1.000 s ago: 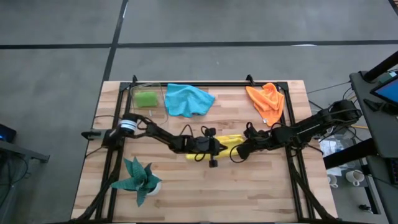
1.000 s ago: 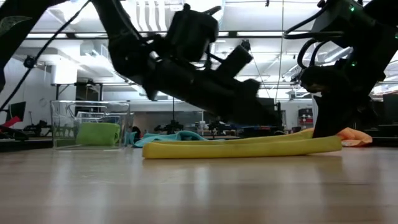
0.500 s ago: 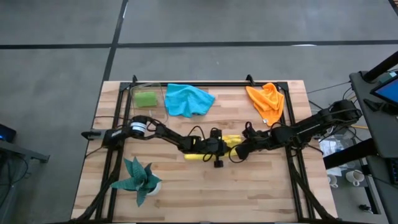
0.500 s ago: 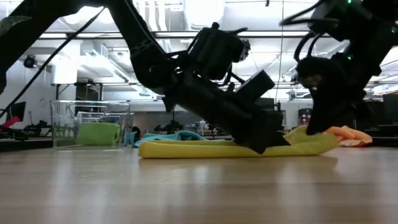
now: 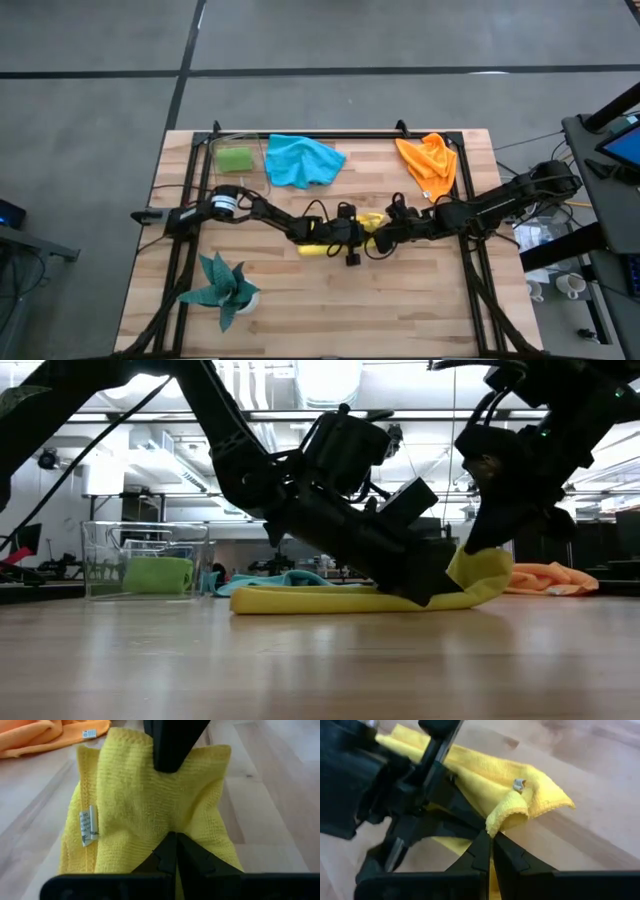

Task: Roll microfiber towels into tight, uniform cylinder then place into a basket
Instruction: Roll the yellow microfiber towel

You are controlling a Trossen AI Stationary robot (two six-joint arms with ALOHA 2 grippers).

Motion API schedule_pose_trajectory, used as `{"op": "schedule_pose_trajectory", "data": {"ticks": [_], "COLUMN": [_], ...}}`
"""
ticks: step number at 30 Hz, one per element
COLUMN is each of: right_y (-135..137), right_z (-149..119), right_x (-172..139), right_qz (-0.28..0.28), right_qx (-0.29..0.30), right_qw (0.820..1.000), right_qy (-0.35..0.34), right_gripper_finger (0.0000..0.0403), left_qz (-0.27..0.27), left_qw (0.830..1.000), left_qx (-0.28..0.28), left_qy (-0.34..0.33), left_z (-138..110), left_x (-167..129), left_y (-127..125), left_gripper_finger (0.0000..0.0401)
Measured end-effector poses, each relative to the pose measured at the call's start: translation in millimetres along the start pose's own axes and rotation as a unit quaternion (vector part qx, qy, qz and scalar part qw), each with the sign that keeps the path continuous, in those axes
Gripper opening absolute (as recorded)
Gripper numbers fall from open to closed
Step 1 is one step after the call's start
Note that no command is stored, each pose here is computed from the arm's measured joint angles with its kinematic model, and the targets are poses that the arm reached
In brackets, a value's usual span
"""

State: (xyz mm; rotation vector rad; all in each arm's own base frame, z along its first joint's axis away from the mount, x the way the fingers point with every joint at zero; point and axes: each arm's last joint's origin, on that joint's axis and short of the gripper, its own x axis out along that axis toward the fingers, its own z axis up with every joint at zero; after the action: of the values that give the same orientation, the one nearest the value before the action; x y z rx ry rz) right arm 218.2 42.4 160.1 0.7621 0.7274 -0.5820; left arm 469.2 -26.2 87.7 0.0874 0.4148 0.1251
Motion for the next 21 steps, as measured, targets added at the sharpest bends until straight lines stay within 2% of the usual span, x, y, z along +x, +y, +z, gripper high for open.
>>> {"op": "schedule_pose_trajectory", "data": {"ticks": [7, 14, 21], "right_y": [0.8, 5.0, 4.4], "right_z": [5.3, 5.6, 5.8], "right_x": [8.7, 36.7, 40.9], "right_qz": [0.014, 0.025, 0.021], "right_qx": [0.022, 0.006, -0.008], "right_qw": [0.999, 0.999, 0.999], "right_qy": [-0.028, -0.043, -0.042], "right_gripper_finger": [0.0008, 0.0008, 0.0008], "left_qz": [0.001, 0.001, -0.001], "left_qw": [1.000, 1.000, 1.000], "left_qx": [-0.002, -0.001, 0.001], "left_qy": [-0.009, -0.004, 0.004], "left_z": [0.9, -0.6, 2.7], "left_x": [0.2, 0.1, -4.0], "left_y": [0.4, 0.4, 0.7], "left_gripper_finger": [0.0000, 0.0000, 0.0000]}}
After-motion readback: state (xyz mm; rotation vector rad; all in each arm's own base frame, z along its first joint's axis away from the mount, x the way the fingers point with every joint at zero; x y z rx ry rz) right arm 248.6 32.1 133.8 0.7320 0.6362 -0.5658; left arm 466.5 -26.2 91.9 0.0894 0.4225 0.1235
